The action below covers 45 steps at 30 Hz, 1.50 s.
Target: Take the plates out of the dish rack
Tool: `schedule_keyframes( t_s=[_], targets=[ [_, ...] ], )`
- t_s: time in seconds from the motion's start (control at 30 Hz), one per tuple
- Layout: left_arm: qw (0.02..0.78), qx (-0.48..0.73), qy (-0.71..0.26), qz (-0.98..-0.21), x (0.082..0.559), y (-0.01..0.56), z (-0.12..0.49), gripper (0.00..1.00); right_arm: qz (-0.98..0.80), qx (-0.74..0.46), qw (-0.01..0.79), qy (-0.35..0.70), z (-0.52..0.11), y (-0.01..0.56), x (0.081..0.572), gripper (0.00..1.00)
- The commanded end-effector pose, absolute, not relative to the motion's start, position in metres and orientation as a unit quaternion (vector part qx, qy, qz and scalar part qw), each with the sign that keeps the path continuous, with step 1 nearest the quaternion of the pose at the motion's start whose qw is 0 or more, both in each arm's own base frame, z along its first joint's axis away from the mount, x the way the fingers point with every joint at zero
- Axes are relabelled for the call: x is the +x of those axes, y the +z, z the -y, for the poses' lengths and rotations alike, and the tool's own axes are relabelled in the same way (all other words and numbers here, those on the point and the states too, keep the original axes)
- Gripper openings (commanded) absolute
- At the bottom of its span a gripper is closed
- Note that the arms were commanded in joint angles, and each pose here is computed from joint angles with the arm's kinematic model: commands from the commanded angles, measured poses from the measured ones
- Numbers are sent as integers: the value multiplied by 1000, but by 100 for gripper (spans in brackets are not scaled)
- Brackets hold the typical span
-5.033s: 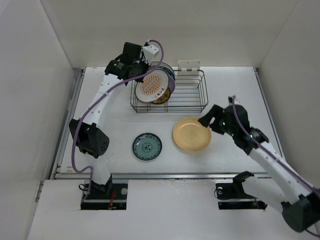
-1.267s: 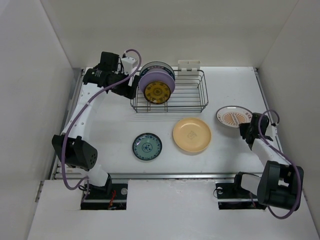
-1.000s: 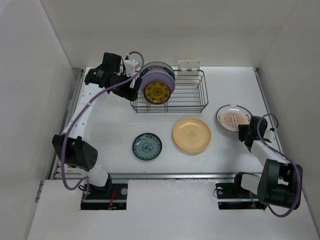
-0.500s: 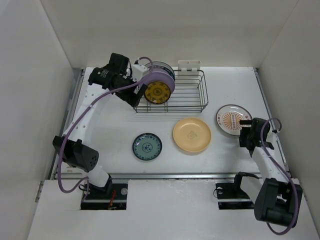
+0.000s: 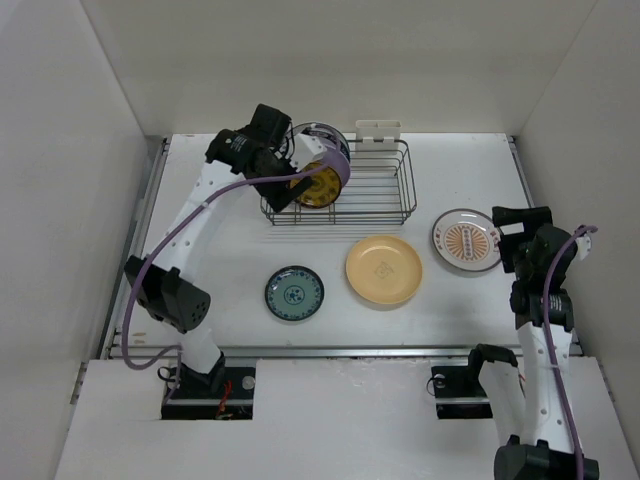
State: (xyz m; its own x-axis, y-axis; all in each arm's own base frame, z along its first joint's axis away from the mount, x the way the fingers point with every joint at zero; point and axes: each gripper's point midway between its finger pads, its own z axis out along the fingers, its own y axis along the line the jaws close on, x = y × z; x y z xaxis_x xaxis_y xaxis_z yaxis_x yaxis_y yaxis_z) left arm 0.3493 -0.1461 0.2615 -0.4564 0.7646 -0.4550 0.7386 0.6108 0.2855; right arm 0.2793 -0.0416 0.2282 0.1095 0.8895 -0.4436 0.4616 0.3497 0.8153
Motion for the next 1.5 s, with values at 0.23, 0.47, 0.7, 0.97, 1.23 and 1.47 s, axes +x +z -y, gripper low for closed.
schedule_keyframes(
  t_s=[0.23, 0.47, 0.7, 0.97, 1.23, 1.47],
  targets=[
    [360, 547, 22, -755, 464, 224, 220, 78, -696, 269, 615, 254, -10, 353, 325, 100],
    [404, 491, -32, -771, 507, 205, 240, 73, -694, 197, 649, 242, -25, 391, 316, 100],
    [393, 467, -43, -791, 520, 177, 242, 72, -692, 157, 663, 240, -32, 392, 300, 100],
    [338, 466, -69, -815, 510, 141, 234, 70, -692, 123, 662, 263, -44, 404, 314, 100],
    [340, 451, -69, -822, 511, 146, 234, 12, -706, 98, 639, 288, -68, 401, 330, 100],
    [377, 424, -13, -823, 515, 191, 213, 0, -697, 93, 652, 285, -73, 405, 315, 100]
  ],
)
